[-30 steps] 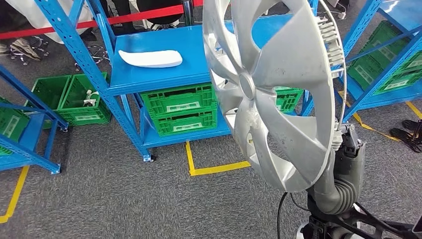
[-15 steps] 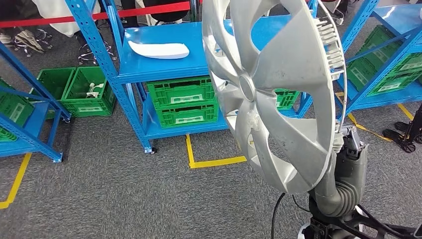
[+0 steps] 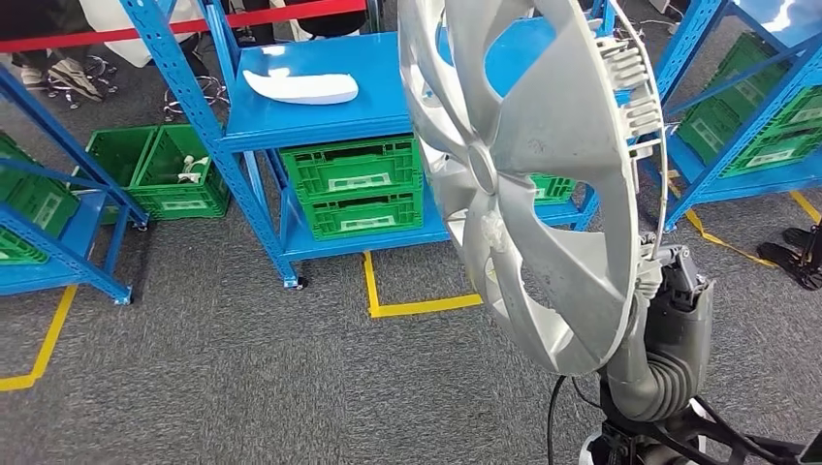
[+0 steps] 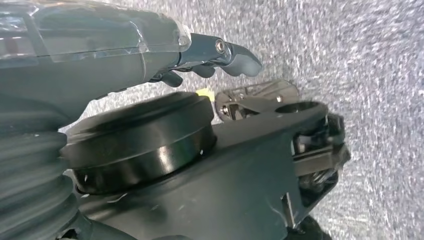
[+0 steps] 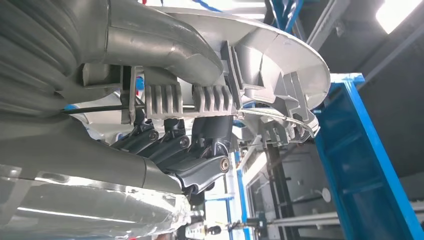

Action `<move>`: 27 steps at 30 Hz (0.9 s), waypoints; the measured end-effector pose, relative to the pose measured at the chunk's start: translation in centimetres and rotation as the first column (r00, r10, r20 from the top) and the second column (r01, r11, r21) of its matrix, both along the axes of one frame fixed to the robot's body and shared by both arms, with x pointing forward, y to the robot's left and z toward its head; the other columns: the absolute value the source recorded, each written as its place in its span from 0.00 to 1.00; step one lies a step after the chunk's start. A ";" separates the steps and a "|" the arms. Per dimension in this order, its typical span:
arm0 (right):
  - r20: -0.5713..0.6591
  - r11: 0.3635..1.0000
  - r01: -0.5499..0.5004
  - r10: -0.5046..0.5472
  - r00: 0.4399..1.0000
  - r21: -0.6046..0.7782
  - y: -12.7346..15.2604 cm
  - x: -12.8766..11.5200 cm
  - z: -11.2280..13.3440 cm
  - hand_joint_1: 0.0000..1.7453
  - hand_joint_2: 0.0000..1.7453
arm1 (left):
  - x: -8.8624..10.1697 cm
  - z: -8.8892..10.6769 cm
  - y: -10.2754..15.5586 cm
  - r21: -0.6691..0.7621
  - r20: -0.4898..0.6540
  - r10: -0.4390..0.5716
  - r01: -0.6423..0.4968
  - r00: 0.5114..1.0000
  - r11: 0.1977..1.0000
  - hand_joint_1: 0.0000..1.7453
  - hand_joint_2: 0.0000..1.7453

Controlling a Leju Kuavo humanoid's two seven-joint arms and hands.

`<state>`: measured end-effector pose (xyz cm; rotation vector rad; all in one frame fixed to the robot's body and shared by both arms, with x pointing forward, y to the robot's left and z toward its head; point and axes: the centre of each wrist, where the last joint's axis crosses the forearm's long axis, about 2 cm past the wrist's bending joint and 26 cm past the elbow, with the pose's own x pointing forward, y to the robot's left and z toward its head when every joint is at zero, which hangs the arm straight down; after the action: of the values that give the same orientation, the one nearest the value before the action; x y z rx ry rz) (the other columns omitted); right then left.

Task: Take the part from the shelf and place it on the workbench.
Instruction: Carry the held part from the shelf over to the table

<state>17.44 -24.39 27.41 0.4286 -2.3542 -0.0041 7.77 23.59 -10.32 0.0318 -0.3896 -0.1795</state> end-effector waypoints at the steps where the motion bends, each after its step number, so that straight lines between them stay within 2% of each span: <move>1: 0.000 1.000 0.000 0.000 1.000 -0.001 0.0 0.0 0.0 1.00 1.00 | 0.0 0.0 0.0 0.000 0.000 0.000 0.000 1.000 1.000 0.00 1.00; 27: 0.006 1.000 0.004 -0.004 1.000 -0.019 0.0 0.1 0.2 1.00 1.00 | 0.0 0.0 -0.2 -0.005 0.003 0.000 0.000 1.000 1.000 0.00 1.00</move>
<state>17.55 -24.36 27.62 0.4156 -2.3587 0.0176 7.75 23.36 -10.30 0.0275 -0.3934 -0.1782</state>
